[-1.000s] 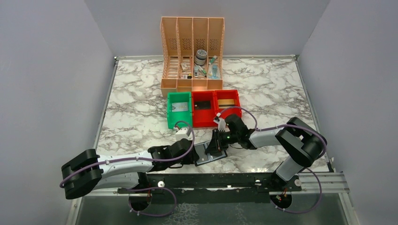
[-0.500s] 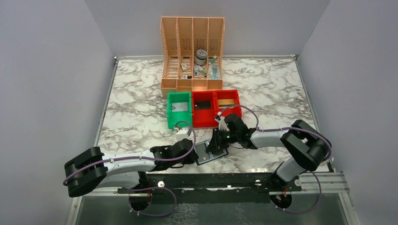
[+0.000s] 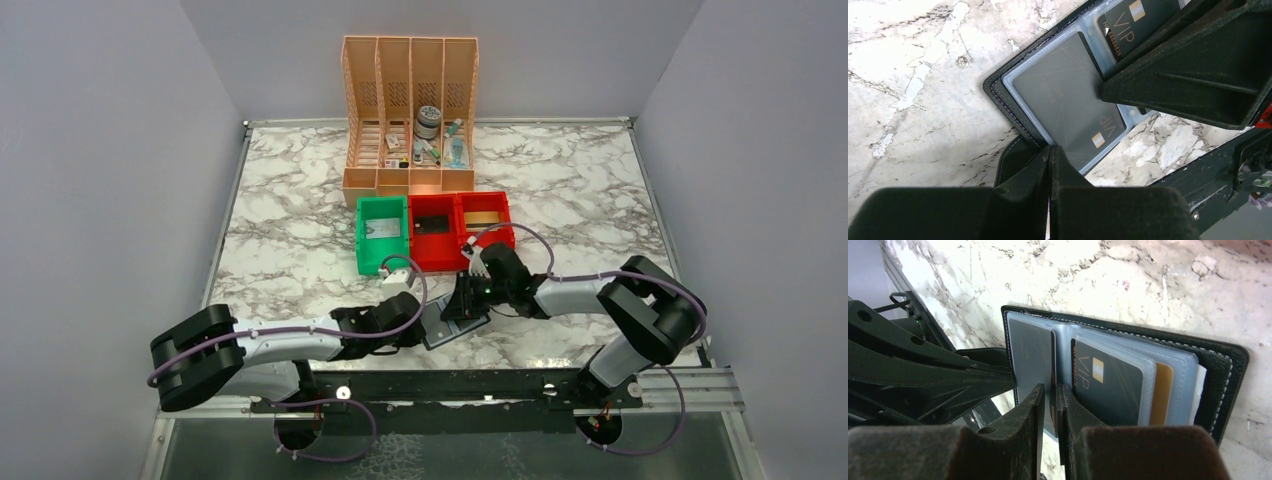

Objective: Take the credit cards out of the card holder

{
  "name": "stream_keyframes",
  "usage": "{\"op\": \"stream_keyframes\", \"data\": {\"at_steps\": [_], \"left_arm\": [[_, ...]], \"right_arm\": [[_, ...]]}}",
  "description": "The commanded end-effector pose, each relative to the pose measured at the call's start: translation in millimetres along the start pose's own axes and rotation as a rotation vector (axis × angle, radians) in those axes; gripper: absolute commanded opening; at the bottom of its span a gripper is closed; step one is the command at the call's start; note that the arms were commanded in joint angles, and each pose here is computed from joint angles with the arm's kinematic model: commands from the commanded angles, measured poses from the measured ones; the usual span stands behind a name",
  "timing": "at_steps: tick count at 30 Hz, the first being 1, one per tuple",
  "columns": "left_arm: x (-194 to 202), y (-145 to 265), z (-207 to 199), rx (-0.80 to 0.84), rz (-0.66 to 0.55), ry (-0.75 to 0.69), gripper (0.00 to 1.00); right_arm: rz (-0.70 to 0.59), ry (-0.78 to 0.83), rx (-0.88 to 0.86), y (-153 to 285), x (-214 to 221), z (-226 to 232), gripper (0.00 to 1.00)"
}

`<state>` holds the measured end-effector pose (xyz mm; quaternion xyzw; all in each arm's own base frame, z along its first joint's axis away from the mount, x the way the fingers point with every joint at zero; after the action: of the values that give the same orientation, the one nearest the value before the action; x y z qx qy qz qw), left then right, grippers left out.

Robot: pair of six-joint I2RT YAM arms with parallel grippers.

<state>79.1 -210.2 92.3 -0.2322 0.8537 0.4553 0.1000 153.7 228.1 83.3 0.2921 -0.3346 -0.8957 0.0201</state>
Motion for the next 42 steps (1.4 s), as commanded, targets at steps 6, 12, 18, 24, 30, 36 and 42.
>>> {"op": "stream_keyframes", "data": {"at_steps": [6, 12, 18, 24, 30, 36, 42], "left_arm": [[3, 2, 20, -0.081, -0.01, -0.024, 0.01], [4, 4, 23, -0.079, -0.008, -0.026, 0.0], [4, 6, 26, -0.074, -0.009, -0.039, 0.0], [3, 10, 29, -0.06, -0.018, -0.05, 0.0], [-3, 19, 16, 0.04, -0.042, -0.047, 0.0], [-13, 36, -2, 0.159, -0.08, -0.037, 0.27], [-15, 40, -14, 0.214, -0.057, -0.061, 0.37]], "right_arm": [[-0.042, -0.013, -0.099, 9, 2, 9, 0.07], [-0.038, -0.029, -0.153, 11, 3, 12, 0.01], [-0.049, -0.04, -0.115, 15, 4, 10, 0.01], [-0.063, -0.068, -0.054, 22, 8, 9, 0.01], [-0.081, -0.122, -0.081, 28, 19, 10, 0.01], [-0.086, -0.185, -0.106, 24, 28, 6, 0.01], [-0.111, -0.24, -0.118, 24, 32, 5, 0.01]]}}
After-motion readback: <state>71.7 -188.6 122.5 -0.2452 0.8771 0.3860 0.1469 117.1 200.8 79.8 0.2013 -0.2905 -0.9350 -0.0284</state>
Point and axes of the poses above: each gripper's point midway between its finger pads, its own y axis back along the fingers, its own z axis along the line the jaws close on, x = y × z, the point moved 10 cm from there along y, back along the fingers, and after that the axes turned 13 degrees about y, right-handed, at the moved point
